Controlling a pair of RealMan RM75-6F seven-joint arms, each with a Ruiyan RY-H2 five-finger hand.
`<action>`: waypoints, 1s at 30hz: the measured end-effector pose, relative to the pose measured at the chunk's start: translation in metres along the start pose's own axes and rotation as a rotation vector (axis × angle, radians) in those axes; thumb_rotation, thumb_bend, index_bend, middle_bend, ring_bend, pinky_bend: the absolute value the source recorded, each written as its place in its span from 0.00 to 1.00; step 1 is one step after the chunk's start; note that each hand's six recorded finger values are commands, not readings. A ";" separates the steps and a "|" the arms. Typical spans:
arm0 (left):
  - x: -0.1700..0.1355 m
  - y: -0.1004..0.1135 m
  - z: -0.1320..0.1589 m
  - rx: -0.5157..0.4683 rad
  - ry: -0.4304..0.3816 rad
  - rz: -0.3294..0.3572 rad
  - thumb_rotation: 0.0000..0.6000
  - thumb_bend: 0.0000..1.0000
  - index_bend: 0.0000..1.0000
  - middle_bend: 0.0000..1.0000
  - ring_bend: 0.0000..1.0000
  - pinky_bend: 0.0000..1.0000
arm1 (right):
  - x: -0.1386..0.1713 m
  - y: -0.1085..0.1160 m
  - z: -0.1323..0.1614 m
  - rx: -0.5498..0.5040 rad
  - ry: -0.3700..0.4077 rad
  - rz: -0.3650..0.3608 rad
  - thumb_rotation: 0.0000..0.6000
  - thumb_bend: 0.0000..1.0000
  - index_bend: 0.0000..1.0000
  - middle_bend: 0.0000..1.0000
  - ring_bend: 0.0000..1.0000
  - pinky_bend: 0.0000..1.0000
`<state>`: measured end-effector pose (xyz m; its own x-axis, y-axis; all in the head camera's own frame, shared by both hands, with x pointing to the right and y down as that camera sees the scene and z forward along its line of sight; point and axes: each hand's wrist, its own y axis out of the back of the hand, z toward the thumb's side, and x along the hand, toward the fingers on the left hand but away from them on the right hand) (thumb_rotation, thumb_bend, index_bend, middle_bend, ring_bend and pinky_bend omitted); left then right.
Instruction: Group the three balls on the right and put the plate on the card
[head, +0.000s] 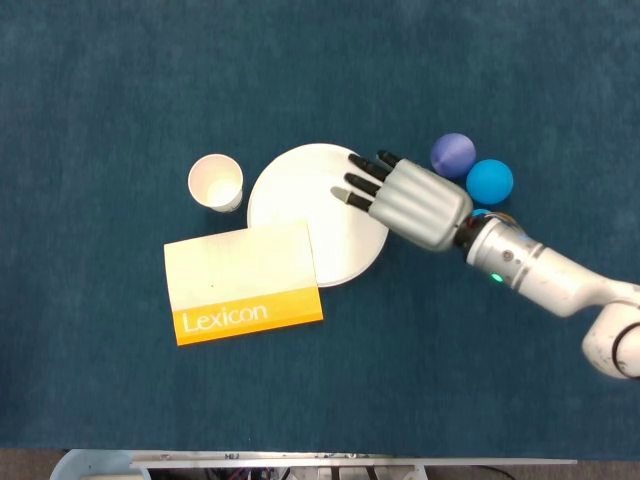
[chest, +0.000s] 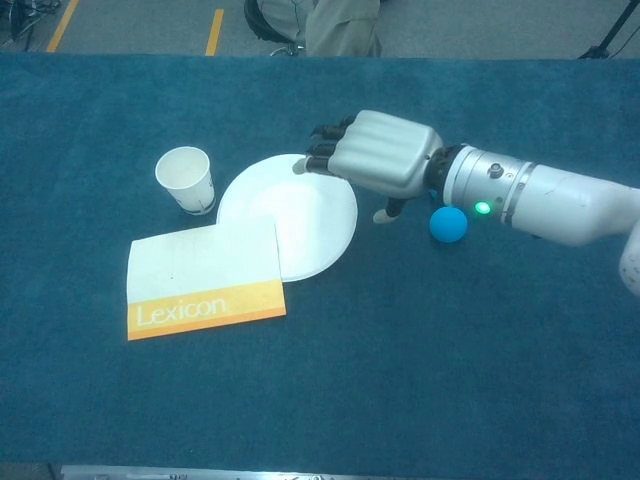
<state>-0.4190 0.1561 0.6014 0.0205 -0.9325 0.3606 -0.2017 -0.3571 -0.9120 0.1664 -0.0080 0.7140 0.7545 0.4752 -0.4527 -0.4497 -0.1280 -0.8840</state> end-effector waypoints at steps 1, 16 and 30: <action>0.001 0.000 0.002 0.001 -0.007 -0.003 1.00 0.44 0.36 0.31 0.27 0.19 | 0.001 -0.001 0.000 0.002 0.002 0.003 1.00 0.00 0.15 0.22 0.10 0.27; 0.000 -0.004 0.003 -0.016 -0.001 -0.015 1.00 0.44 0.36 0.31 0.27 0.19 | -0.013 -0.039 0.016 0.063 0.032 0.058 1.00 0.00 0.15 0.22 0.10 0.27; -0.003 -0.003 -0.002 -0.025 0.012 -0.010 1.00 0.44 0.36 0.31 0.27 0.19 | -0.038 -0.044 0.031 0.065 0.032 0.016 1.00 0.07 0.18 0.24 0.10 0.27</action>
<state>-0.4202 0.1605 0.6037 0.0107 -0.9281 0.3722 -0.2255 -0.3649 -0.9033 0.1421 0.0067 0.7740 0.7611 0.4454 -0.4715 -0.4916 -0.0781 -0.8673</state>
